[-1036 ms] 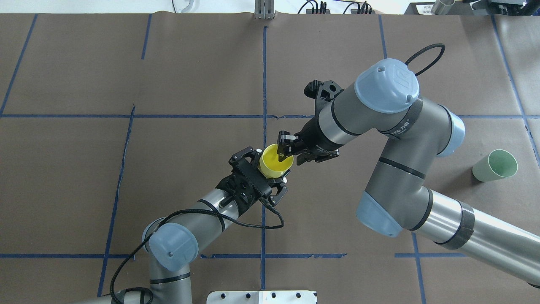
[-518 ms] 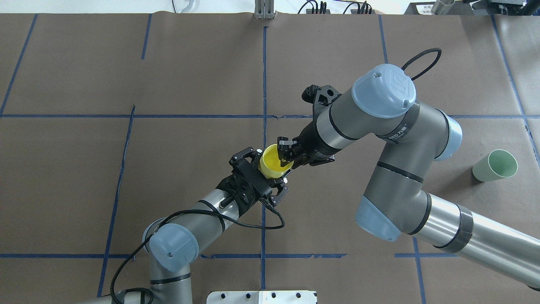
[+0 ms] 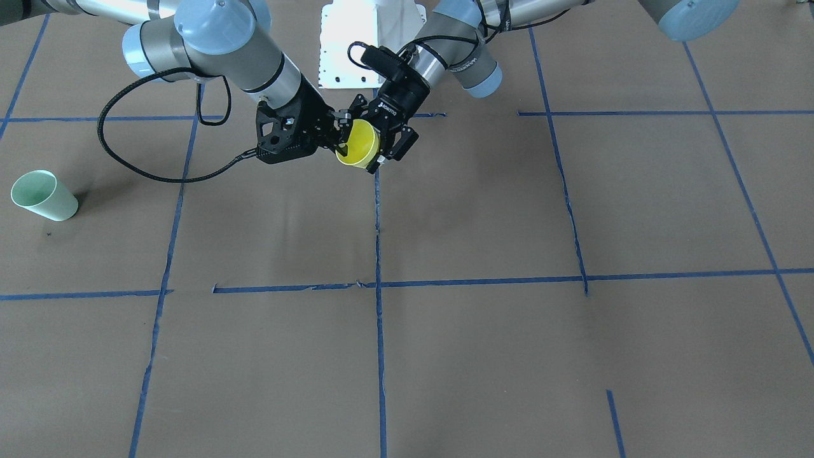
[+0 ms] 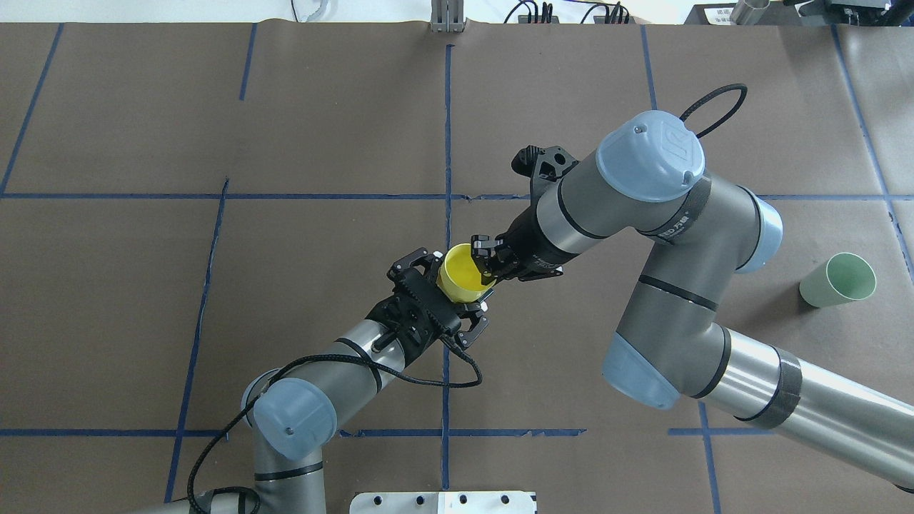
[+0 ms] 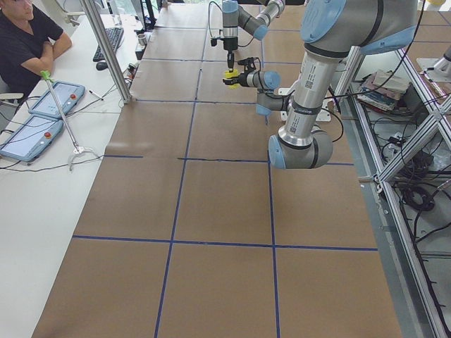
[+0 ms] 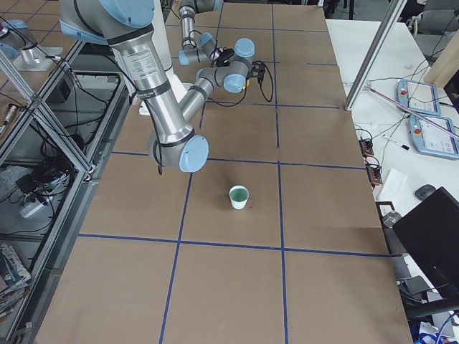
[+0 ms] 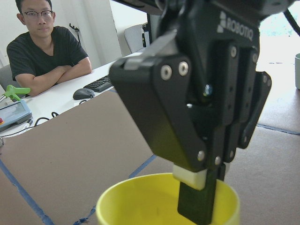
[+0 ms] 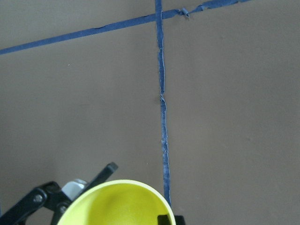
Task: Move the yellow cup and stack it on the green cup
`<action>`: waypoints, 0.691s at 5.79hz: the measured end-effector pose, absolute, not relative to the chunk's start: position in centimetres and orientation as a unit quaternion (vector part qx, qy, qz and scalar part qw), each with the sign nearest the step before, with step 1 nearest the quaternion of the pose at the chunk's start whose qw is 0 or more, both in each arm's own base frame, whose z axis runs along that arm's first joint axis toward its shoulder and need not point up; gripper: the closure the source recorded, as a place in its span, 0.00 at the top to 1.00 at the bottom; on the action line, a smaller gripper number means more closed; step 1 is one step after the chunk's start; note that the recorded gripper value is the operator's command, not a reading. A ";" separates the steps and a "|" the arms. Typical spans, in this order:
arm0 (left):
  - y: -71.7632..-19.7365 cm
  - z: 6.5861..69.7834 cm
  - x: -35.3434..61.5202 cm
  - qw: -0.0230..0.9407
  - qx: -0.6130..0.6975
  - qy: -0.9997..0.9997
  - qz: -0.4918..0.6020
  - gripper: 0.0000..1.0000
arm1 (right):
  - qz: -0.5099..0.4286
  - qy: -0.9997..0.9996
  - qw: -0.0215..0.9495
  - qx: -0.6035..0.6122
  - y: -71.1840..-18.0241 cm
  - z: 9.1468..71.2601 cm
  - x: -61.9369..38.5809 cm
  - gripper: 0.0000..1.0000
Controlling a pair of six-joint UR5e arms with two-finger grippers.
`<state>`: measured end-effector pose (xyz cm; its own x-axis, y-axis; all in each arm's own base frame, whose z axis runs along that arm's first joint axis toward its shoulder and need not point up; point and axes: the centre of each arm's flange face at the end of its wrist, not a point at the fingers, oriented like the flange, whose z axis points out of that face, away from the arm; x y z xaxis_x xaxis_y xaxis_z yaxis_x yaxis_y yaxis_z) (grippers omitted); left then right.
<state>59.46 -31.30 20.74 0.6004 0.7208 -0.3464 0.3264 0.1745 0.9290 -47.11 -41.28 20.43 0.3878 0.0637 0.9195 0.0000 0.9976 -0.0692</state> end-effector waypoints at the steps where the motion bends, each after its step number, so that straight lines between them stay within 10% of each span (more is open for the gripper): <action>1: -31.3 20.7 59.4 0.641 0.624 0.420 0.154 0.99 | 0.020 -0.552 0.833 -0.029 -41.3 20.5 -47.1 0.00; 4: -31.1 20.3 59.6 0.640 0.622 0.425 0.151 0.99 | 0.027 -0.541 0.840 -0.034 -41.8 21.8 -47.8 0.00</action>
<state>59.61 -31.08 20.29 0.5935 0.7218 -0.3561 0.3361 0.1797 0.9245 -47.76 -41.83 21.78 0.4132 0.0825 0.9069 -0.0089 0.9962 -0.0866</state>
